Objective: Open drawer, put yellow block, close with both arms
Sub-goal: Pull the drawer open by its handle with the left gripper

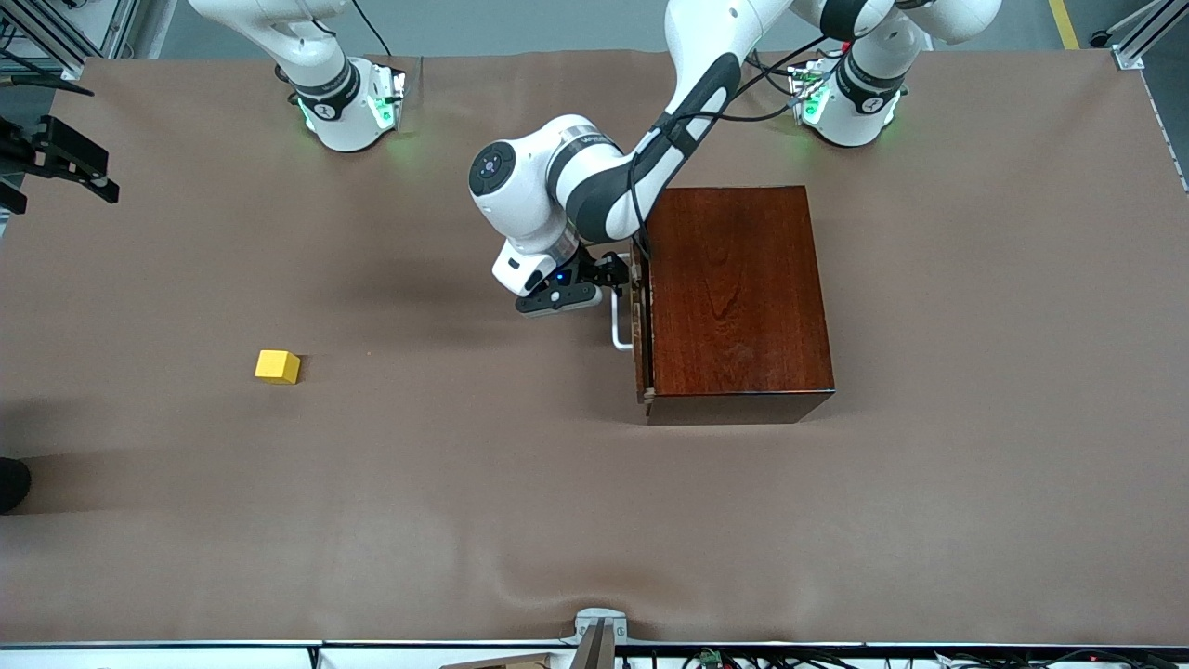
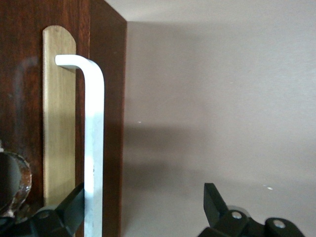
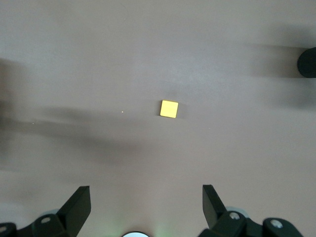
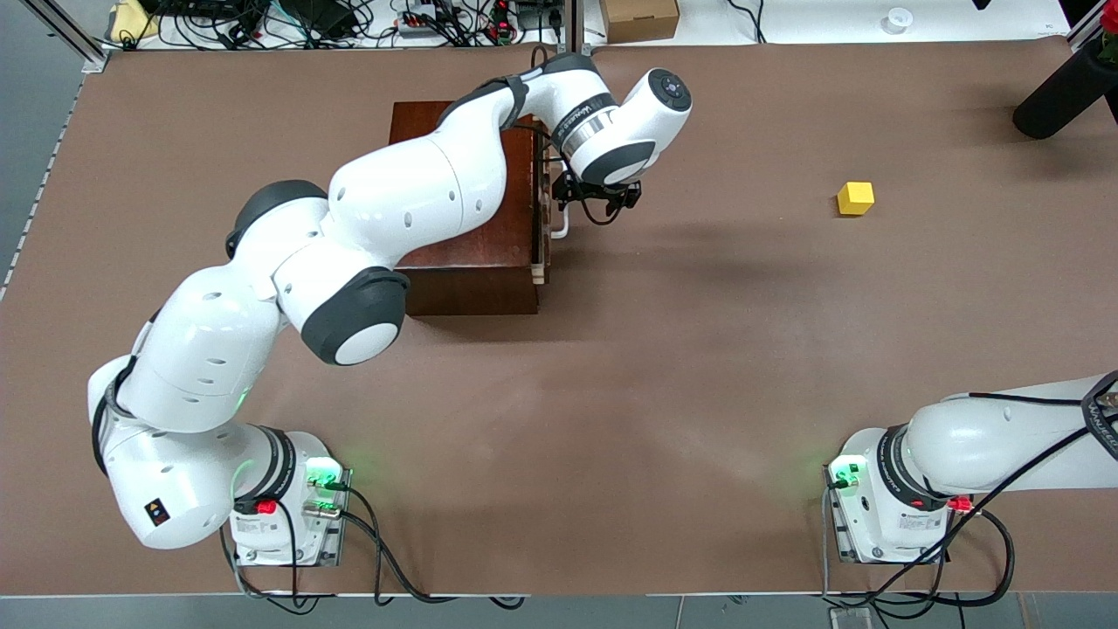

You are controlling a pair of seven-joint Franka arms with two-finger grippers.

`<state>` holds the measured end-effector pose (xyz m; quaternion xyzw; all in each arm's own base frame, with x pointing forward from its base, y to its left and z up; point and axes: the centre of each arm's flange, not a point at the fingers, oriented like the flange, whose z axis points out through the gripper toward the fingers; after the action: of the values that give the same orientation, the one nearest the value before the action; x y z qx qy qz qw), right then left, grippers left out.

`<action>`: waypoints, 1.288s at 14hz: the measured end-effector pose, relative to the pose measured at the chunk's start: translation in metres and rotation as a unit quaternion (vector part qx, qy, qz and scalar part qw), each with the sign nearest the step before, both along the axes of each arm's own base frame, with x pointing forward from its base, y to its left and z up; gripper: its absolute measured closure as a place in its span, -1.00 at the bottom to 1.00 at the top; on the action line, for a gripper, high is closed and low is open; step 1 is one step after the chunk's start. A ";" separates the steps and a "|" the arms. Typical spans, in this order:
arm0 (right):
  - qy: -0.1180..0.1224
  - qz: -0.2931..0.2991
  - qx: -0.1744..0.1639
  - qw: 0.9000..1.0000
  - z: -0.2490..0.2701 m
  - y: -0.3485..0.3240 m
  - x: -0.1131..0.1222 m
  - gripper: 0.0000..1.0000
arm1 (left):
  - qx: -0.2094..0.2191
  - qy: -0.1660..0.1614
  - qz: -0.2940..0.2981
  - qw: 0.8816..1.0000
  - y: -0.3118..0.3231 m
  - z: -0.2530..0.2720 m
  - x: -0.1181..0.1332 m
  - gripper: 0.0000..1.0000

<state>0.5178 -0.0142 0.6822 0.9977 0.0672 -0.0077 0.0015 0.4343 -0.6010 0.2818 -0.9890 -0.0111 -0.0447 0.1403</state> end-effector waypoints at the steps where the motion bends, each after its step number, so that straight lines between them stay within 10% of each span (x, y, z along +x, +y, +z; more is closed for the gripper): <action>1: 0.000 0.000 0.000 1.000 0.000 0.000 0.000 -1.00 | -0.008 -0.004 -0.004 1.000 -0.004 0.001 -0.002 -1.00; 18: 0.001 0.000 0.000 1.000 0.000 0.000 0.000 -1.00 | -0.061 -0.009 0.002 0.998 -0.025 0.008 -0.006 -1.00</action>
<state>0.5177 -0.0139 0.6821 0.9977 0.0676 -0.0083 0.0015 0.4280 -0.6256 0.2899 -0.9953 -0.0170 -0.0523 0.0798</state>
